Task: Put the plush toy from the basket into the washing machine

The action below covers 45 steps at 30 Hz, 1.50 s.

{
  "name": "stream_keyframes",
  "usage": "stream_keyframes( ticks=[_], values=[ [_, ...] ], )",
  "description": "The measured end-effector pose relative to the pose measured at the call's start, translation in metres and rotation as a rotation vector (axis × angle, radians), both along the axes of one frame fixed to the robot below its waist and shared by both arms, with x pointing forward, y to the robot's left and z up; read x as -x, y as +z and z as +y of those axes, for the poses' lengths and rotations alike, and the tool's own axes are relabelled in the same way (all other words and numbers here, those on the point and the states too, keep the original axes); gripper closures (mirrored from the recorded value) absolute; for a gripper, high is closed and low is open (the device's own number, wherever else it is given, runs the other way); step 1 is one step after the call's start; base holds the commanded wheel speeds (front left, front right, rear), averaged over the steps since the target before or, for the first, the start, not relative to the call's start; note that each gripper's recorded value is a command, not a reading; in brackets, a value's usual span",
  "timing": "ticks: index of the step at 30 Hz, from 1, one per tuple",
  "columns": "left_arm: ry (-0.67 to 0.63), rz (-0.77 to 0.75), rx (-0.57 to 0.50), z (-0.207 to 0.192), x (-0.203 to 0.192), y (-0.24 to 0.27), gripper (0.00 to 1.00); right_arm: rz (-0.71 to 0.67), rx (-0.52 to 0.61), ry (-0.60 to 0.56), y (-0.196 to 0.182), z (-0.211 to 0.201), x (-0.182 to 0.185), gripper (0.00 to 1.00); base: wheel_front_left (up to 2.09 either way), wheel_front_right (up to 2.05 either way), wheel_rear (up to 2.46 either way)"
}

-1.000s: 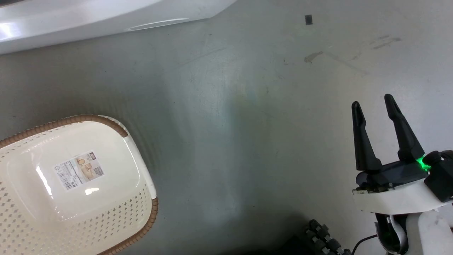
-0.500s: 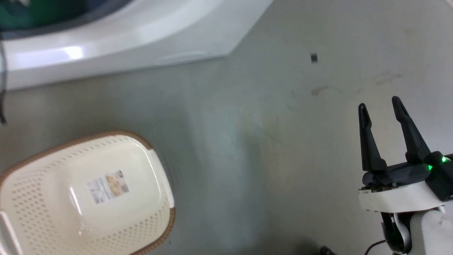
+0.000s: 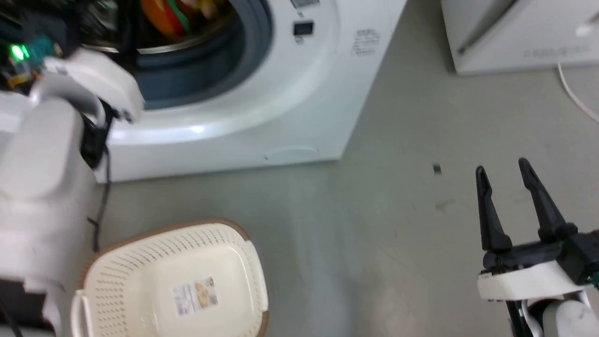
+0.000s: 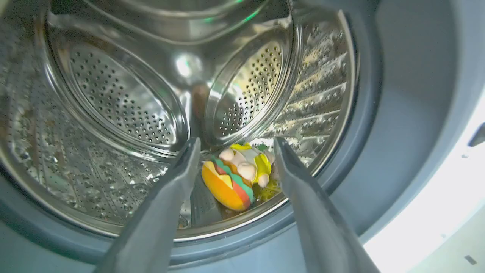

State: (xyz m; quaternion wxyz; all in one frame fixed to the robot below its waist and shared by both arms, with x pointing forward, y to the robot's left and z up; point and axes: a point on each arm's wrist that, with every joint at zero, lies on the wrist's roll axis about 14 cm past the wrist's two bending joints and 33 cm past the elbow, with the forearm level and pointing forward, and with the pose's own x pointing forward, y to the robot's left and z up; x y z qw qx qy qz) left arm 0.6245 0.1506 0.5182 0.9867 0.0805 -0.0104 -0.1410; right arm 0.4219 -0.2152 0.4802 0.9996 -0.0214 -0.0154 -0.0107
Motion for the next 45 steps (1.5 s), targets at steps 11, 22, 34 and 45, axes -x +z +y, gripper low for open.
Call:
stream_keyframes(
  ticks=[11, 22, 34, 45],
  values=[
    [0.143, -0.194, 0.162, 0.024, 0.129, 0.054, 0.00, -0.170, -0.021, 0.057, 0.062, 0.021, 0.023, 0.00, 0.00, 0.00, 0.00],
    [0.217, -0.165, 0.178, 0.031, 0.217, 0.031, 0.00, -0.250, -0.045, 0.130, 0.090, 0.045, 0.037, 0.00, 0.00, 0.00, 0.00],
    [0.226, -0.037, 0.153, 0.017, 0.260, -0.016, 0.00, -0.218, -0.055, 0.145, 0.081, 0.050, 0.051, 0.00, 0.00, 0.00, 0.00],
    [0.229, 0.011, 0.158, 0.014, 0.267, -0.031, 1.00, -0.174, -0.057, 0.136, 0.066, 0.048, 0.056, 1.00, 0.00, 0.00, 0.00]
  ],
)
